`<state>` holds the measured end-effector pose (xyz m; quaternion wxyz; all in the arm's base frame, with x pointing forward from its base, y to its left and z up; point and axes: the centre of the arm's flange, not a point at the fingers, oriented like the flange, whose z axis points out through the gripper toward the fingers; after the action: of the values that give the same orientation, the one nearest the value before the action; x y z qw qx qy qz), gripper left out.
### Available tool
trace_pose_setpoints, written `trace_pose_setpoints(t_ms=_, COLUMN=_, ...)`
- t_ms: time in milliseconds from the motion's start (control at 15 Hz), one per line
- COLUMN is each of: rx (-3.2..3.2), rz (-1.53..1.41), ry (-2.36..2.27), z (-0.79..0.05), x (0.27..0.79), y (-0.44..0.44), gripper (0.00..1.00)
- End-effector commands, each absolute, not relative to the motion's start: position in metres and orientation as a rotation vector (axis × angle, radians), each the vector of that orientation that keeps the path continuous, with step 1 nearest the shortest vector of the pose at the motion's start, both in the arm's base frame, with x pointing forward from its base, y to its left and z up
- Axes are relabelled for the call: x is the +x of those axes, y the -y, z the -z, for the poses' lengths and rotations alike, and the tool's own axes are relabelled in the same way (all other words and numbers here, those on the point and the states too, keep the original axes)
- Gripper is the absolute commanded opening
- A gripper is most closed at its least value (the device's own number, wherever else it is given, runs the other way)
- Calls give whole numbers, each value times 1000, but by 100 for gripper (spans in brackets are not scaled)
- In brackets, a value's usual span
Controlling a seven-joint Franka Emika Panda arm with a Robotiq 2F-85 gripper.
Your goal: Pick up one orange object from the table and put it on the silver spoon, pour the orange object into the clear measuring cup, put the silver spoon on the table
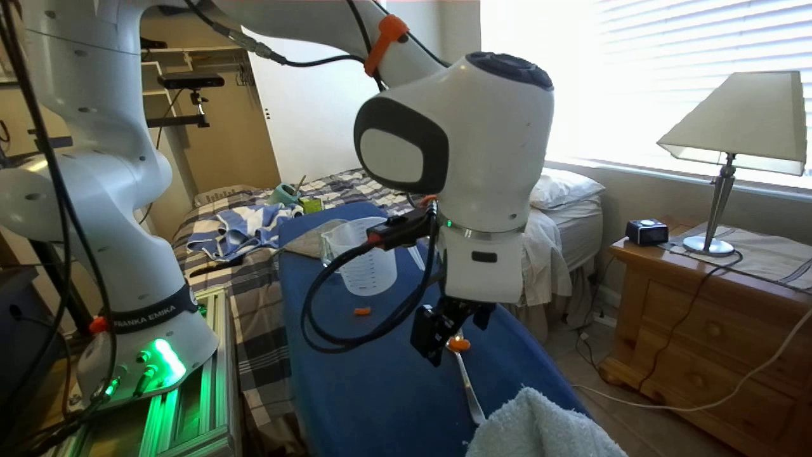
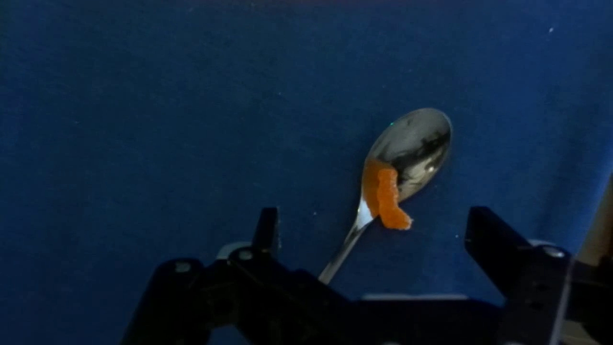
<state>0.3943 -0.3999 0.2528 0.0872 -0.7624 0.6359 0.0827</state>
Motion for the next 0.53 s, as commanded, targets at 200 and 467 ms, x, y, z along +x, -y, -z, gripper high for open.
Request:
trace_pose_setpoints(t_ms=200, rx=-2293, rz=-204, ry=-1893, z=-261, x=408, y=416, gripper=100)
trace_pose_setpoints(t_ms=467, rx=-2287, rz=-202, ry=-1910, z=-259, x=404, y=422, gripper=85)
